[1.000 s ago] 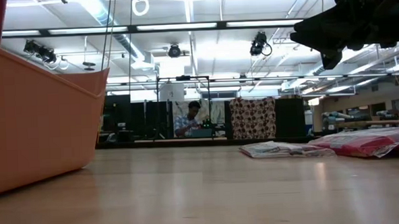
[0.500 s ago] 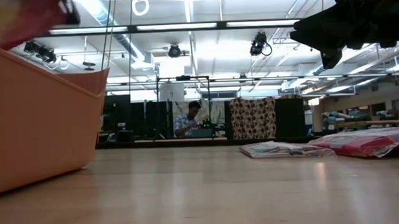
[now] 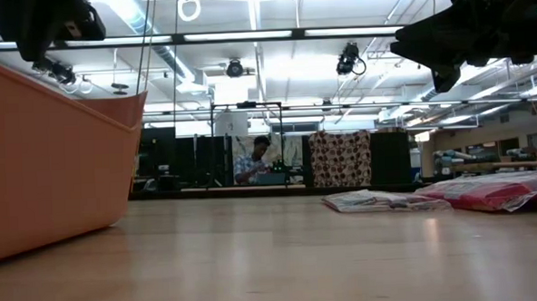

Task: Sort popcorn bags into baskets
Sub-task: Put the red popcorn pack into the orange bin

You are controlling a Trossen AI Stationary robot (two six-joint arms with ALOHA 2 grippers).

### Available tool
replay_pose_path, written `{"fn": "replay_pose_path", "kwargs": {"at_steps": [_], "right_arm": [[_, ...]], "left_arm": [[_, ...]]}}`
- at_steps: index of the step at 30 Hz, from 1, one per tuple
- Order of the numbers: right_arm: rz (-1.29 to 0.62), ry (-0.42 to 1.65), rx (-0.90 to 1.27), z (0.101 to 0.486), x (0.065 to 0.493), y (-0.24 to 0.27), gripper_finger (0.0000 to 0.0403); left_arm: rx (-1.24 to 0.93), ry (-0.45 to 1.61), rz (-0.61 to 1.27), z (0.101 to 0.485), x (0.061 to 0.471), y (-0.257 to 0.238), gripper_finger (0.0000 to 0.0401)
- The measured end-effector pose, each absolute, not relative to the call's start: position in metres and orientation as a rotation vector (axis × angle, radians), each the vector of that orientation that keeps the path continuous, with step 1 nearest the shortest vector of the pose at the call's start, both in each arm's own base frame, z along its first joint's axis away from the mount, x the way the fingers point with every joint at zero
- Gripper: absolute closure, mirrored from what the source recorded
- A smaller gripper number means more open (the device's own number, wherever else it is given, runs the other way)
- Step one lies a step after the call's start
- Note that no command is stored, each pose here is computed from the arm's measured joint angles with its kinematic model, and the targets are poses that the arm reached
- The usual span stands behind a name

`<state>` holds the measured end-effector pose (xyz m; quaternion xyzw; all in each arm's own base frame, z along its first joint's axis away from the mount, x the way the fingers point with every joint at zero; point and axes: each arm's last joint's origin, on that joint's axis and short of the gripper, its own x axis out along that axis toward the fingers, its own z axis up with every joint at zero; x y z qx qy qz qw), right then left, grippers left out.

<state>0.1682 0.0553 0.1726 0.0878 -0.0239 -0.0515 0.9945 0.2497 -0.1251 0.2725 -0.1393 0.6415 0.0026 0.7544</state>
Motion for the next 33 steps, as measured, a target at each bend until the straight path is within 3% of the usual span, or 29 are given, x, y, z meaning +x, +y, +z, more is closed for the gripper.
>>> {"fn": "replay_pose_path", "kwargs": {"at_steps": [7,11,15,26,33], "right_arm": [[-0.105,-0.048,0.176,0.173,0.168,0.055,0.0293],[-0.106,-0.048,0.175,0.173,0.168,0.055,0.0293],[-0.106,-0.048,0.176,0.173,0.168,0.055,0.0293],[-0.107,-0.048,0.173,0.173,0.168,0.055,0.0293],[-0.109,-0.047,0.169,0.173,0.168,0.055,0.0293]], "left_arm": [[-0.254,1.319,-0.047,0.274,0.258,-0.123,0.0248],[-0.162,1.122,-0.066,0.28,0.274,-0.121,0.0244],[-0.092,0.953,0.08,0.285,0.286,-0.117,0.0244],[-0.107,1.039,0.127,0.223,0.344,-0.088,0.0244],[-0.036,0.981,0.11,0.198,0.371,-0.077,0.0243]]}}
